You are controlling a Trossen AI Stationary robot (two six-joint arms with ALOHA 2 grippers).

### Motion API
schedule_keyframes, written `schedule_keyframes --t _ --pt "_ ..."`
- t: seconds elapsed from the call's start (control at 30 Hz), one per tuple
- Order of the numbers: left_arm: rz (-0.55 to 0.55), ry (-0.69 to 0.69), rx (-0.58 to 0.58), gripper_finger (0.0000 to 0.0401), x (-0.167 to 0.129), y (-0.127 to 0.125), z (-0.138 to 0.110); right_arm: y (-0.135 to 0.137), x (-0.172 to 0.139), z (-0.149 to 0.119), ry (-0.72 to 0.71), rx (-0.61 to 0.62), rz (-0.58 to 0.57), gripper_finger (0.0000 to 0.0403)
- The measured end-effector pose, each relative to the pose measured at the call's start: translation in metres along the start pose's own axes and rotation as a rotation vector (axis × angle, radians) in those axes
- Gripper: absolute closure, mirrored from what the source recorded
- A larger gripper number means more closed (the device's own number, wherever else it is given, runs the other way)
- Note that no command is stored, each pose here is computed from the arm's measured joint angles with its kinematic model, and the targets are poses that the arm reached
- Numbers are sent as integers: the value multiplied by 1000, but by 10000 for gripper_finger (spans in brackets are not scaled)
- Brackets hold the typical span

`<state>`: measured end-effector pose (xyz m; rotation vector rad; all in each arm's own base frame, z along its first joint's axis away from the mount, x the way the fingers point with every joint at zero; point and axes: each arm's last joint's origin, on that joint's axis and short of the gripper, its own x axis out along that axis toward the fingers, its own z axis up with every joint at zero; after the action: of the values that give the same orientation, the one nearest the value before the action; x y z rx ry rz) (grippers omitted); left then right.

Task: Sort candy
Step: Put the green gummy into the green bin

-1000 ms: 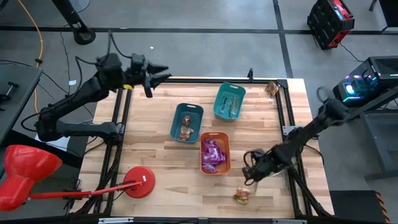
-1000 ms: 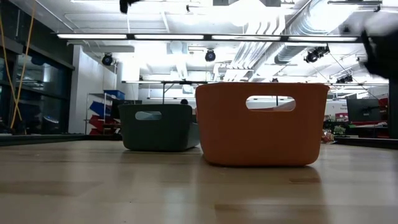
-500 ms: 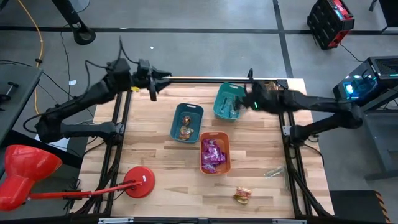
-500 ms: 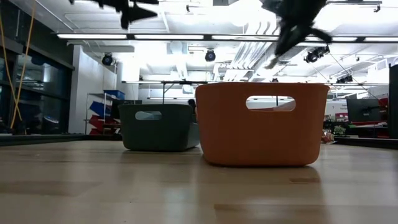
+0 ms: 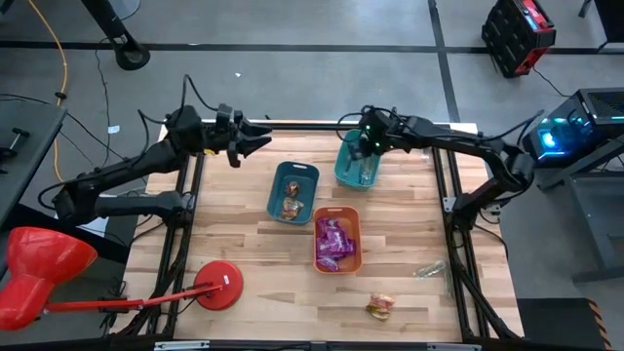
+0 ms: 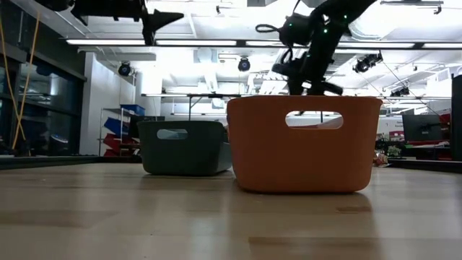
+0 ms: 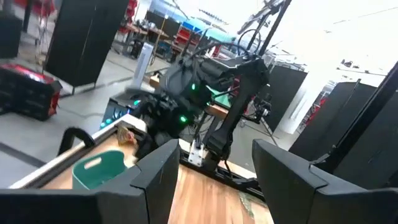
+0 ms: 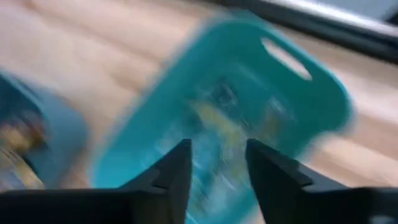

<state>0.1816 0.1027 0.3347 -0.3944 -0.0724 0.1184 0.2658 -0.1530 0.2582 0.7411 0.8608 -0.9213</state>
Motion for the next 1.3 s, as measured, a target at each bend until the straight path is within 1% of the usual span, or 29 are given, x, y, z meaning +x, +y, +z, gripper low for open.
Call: schedule_keyframes --t 0.1,0.17,0.23,0.3,0.4,0.5,0.6,0.67,0.73,0.8,0.93,1.03,1.13,1.3 --pt "3 -20 39 204 -5 -2 4 -1 -14 -6 104 -61 -61 218" --pt "8 -28 50 204 -7 -2 5 -1 -25 -13 176 -88 -84 202" --pt "18 -33 51 204 -9 0 6 5 -37 -25 258 -106 -52 196" --pt "25 -34 51 204 -10 0 7 13 -51 -45 348 -137 -6 196" --pt "39 -17 40 204 -11 2 5 28 -73 -89 496 -166 45 195" --pt "47 2 24 204 -11 3 3 38 -88 -142 648 -134 34 195" --pt "49 6 13 204 -11 3 3 43 -98 -195 765 -46 -39 195" --pt "47 1 5 204 -11 3 3 42 -102 -226 824 -14 -96 195" --pt "47 1 -2 204 -11 3 3 37 -104 -254 848 10 -156 195" --pt "51 0 -3 204 -11 3 3 30 -103 -274 860 43 -223 195" --pt "53 -2 -14 204 -11 3 3 17 -98 -302 886 92 -312 195" --pt "53 -4 -47 204 -11 3 4 9 -89 -316 884 121 -321 195" --pt "54 -4 -68 204 -11 3 4 -1 -74 -324 884 81 -308 195" --pt "57 -7 -83 204 -11 3 4 -22 -50 -325 874 1 -336 195"
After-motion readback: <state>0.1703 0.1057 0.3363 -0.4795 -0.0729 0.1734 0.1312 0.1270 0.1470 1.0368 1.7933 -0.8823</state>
